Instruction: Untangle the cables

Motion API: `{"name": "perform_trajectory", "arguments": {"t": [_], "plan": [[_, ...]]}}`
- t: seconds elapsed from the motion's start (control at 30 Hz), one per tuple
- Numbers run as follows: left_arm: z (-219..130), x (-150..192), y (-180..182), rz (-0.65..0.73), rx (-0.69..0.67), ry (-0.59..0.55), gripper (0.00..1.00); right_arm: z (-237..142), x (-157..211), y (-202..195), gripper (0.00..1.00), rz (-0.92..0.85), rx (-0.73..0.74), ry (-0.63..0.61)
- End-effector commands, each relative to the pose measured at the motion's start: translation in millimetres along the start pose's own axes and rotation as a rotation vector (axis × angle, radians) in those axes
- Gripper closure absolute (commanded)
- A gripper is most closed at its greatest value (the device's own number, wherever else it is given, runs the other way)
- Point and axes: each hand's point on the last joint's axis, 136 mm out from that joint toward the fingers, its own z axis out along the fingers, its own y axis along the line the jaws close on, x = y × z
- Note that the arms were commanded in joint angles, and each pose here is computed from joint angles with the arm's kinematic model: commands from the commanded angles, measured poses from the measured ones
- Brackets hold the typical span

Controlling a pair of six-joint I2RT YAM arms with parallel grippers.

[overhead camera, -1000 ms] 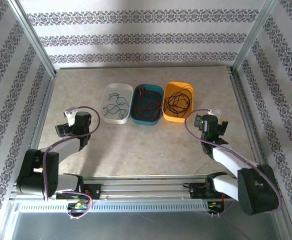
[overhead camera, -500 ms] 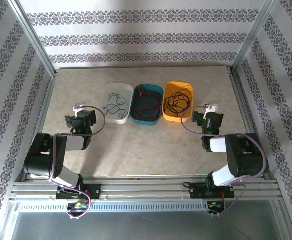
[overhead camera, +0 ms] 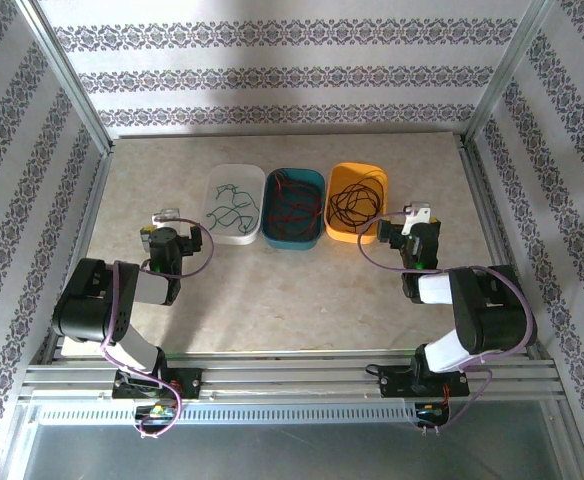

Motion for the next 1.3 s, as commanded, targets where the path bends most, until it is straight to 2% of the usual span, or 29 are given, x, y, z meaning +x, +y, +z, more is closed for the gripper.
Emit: {"name": "perform_trajectory", "arguments": {"t": [0.0,0.03,0.1,1.27], "plan": [[0.3,-14.6,-2.6,-0.009,0.026,-0.054,0.01,0.6,-12.2,0.7,0.02,-0.004,-0.002,-0.042],[0.4,-17.3,-2.2,-0.005,0.024,-0.080,0.01,0.7,-12.3,0.5,0.02,-0.003,-0.001,-0.042],[0.4,-15.1,-2.7,-0.011,0.027,-0.056,0.01,0.9,-11.5,0.7,0.02,-0.003,-0.004,-0.039],[0.3,-16.4,-2.5,-0.006,0.025,-0.069,0.01,3.9,-11.0,1.0,0.02,0.022,-0.054,-0.024]]}}
